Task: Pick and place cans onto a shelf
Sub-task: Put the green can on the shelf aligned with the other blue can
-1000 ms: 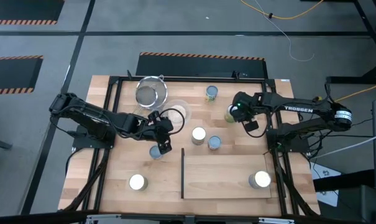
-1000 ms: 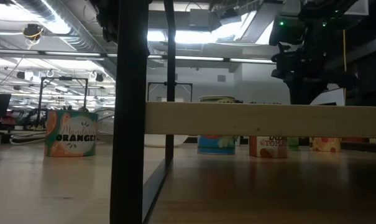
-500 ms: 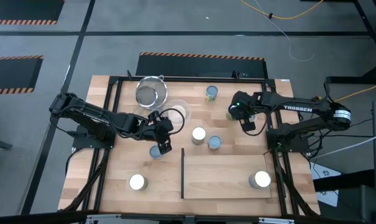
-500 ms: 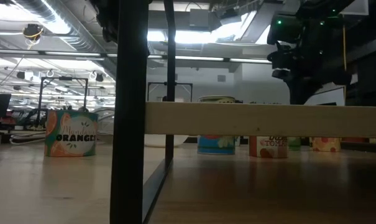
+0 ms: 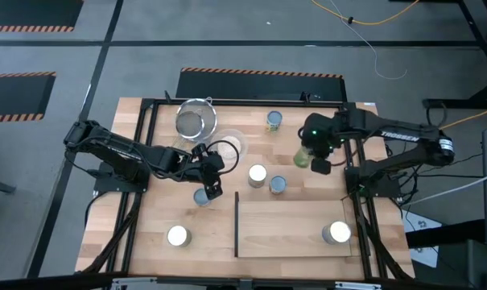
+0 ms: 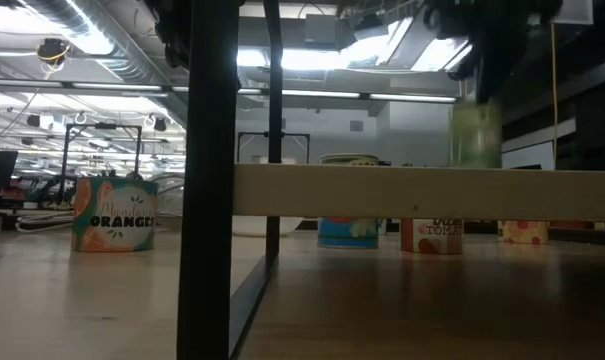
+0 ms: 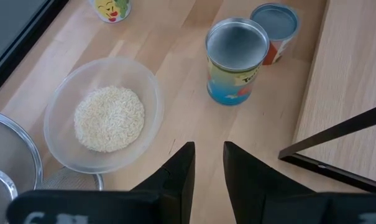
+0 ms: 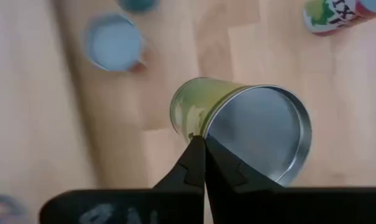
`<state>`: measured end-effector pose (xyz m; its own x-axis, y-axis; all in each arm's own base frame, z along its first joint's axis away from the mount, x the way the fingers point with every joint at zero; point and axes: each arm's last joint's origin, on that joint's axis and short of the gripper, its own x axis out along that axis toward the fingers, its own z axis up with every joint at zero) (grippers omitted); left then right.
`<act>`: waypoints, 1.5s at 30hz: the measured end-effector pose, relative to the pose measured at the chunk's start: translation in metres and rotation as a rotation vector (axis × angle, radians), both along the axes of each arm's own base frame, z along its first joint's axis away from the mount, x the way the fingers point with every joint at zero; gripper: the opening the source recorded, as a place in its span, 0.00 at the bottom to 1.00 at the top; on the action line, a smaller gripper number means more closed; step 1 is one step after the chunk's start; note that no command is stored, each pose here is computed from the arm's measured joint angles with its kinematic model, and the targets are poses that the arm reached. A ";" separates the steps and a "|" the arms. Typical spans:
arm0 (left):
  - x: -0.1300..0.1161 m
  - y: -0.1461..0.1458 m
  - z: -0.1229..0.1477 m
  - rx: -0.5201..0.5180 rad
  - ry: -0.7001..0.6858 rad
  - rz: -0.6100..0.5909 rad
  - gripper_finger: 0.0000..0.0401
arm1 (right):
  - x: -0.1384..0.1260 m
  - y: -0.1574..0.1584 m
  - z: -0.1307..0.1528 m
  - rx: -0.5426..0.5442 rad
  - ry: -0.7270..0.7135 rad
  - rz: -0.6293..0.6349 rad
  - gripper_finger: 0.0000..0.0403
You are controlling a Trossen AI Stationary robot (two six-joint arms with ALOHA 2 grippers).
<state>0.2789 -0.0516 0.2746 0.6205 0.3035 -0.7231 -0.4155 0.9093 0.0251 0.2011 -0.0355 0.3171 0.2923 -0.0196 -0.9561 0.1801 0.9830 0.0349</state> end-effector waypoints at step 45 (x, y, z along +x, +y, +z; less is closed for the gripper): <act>0.000 -0.001 0.000 0.005 0.003 -0.010 0.19 | -0.017 0.176 -0.042 0.025 0.274 -0.438 0.00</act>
